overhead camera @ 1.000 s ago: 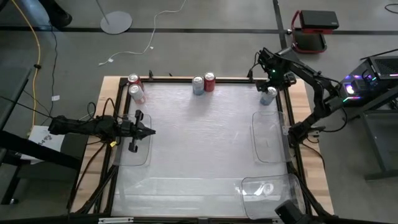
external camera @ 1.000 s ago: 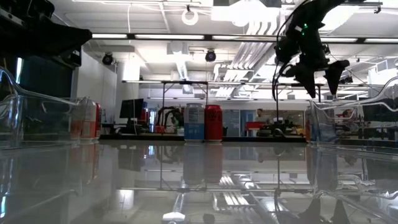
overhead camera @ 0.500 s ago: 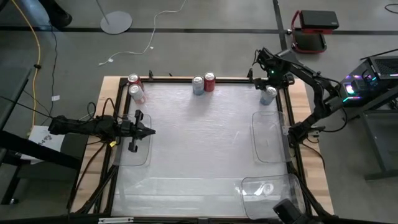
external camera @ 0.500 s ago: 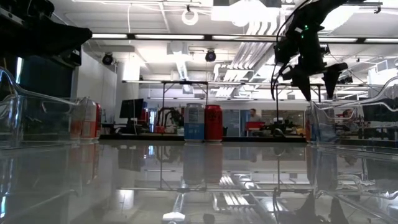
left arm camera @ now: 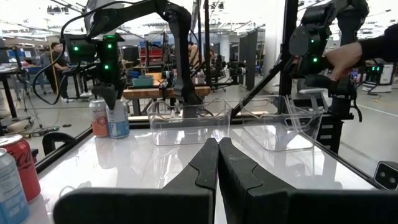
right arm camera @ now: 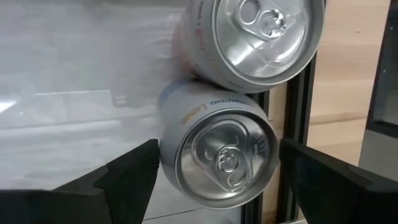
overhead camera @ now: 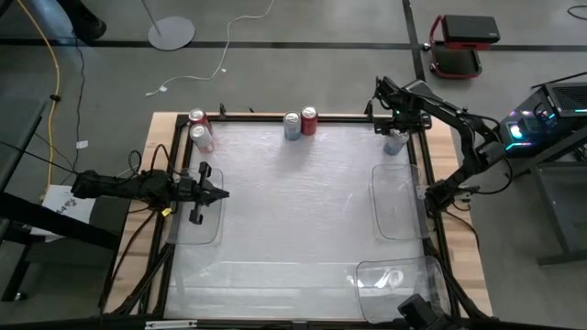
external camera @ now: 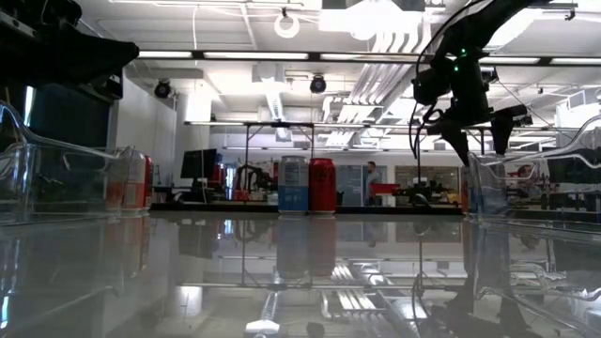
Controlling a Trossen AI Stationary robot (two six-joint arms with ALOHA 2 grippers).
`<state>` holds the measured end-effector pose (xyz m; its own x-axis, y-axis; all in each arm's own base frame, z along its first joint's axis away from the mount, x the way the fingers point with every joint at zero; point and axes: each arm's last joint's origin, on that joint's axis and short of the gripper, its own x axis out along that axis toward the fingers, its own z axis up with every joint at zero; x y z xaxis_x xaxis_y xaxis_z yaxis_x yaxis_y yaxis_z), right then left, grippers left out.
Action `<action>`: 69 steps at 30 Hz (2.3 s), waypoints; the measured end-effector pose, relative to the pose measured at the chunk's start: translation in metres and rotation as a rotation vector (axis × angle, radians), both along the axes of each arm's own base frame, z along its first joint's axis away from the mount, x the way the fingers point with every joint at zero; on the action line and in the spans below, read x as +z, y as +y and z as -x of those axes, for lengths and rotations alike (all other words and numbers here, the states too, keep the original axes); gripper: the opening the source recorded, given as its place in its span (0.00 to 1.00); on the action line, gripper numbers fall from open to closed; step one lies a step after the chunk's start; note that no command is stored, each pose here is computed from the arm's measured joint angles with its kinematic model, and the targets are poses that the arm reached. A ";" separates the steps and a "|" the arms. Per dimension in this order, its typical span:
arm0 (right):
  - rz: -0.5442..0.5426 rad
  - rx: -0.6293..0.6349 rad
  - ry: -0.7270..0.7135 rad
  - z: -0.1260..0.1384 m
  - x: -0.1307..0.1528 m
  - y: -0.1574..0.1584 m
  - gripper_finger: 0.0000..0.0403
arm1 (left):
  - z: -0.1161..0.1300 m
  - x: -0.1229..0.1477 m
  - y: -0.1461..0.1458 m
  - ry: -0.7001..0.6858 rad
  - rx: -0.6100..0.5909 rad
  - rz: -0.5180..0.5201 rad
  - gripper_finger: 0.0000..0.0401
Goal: Sort soda cans
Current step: Put the right blue-white soda can into the right transparent bin
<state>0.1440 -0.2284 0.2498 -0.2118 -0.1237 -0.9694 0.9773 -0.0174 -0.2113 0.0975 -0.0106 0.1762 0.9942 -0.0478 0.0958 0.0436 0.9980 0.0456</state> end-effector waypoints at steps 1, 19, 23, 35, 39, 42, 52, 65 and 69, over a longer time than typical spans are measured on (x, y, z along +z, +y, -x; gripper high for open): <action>0.000 0.000 0.000 0.000 0.000 0.000 0.80 | 0.000 0.000 0.000 0.000 0.000 0.000 0.00; -0.005 0.022 0.013 0.001 -0.030 0.007 0.81 | 0.000 0.000 0.000 0.000 0.000 0.001 0.00; -0.007 0.021 0.007 0.001 -0.032 0.007 0.81 | 0.000 0.000 0.000 -0.003 0.000 0.001 0.00; -0.006 0.020 0.002 0.002 -0.038 0.008 0.70 | 0.000 0.000 0.000 -0.002 -0.002 0.017 0.00; -0.008 0.022 0.001 0.002 -0.038 0.008 0.70 | 0.000 0.000 0.000 -0.002 -0.002 0.017 0.00; -0.010 0.034 -0.004 0.002 -0.037 0.009 0.70 | 0.000 0.000 0.000 -0.002 -0.002 0.017 0.00; -0.018 0.064 -0.139 0.006 -0.009 0.024 0.69 | 0.000 0.000 0.000 -0.002 -0.002 0.017 0.00; 0.135 0.114 -0.202 0.017 0.048 0.048 0.69 | 0.000 0.000 0.000 -0.003 -0.001 0.017 0.00; 0.187 0.155 -0.201 0.021 0.080 0.061 0.69 | 0.000 0.000 0.000 -0.004 -0.002 0.017 0.00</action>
